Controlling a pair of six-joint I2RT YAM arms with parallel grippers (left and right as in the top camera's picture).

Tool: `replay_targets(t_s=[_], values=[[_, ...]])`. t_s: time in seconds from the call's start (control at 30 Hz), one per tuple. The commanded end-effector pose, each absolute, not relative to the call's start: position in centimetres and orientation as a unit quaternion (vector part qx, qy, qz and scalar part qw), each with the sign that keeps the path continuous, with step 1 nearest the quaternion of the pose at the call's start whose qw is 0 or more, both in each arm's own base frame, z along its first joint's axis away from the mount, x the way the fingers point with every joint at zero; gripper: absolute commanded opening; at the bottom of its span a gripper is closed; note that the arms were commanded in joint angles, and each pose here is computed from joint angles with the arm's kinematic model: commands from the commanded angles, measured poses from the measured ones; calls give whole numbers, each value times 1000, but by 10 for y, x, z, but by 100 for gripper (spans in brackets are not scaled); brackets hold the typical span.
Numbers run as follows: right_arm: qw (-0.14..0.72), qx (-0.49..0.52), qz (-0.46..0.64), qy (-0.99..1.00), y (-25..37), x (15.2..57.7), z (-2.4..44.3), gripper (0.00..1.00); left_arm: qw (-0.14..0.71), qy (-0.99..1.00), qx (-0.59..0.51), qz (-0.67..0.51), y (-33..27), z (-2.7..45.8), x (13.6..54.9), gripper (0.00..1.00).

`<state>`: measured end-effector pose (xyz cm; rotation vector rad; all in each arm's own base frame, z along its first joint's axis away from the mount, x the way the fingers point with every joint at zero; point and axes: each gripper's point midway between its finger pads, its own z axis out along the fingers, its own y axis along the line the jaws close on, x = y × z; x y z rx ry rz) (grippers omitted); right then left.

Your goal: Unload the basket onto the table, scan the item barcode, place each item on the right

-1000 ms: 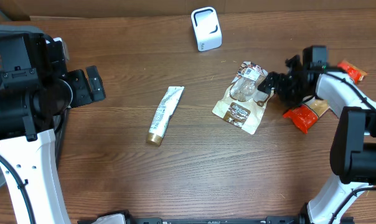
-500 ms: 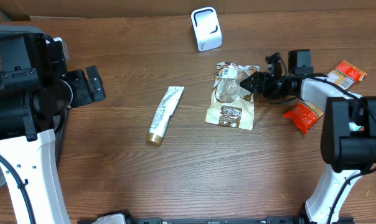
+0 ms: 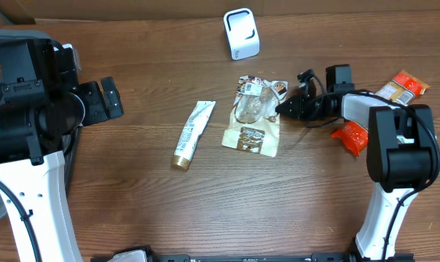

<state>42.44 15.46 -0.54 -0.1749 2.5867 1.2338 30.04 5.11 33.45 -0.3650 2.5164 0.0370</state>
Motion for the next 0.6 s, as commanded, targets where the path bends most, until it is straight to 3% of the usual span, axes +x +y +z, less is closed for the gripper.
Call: replay_targets(t_s=[0.0,0.27,0.4,0.57], values=[[78,-43,366,926,146,396,-61,4,294,945,-141,9,51,333,302,99],[82,-25,350,933,132,417,1,4,294,945,-141,9,51,333,302,100],[91,-40,308,946,135,423,46,4,294,945,-141,9,51,333,302,100],[72,-68,232,968,148,413,68,4,294,945,-141,9,51,333,302,100]])
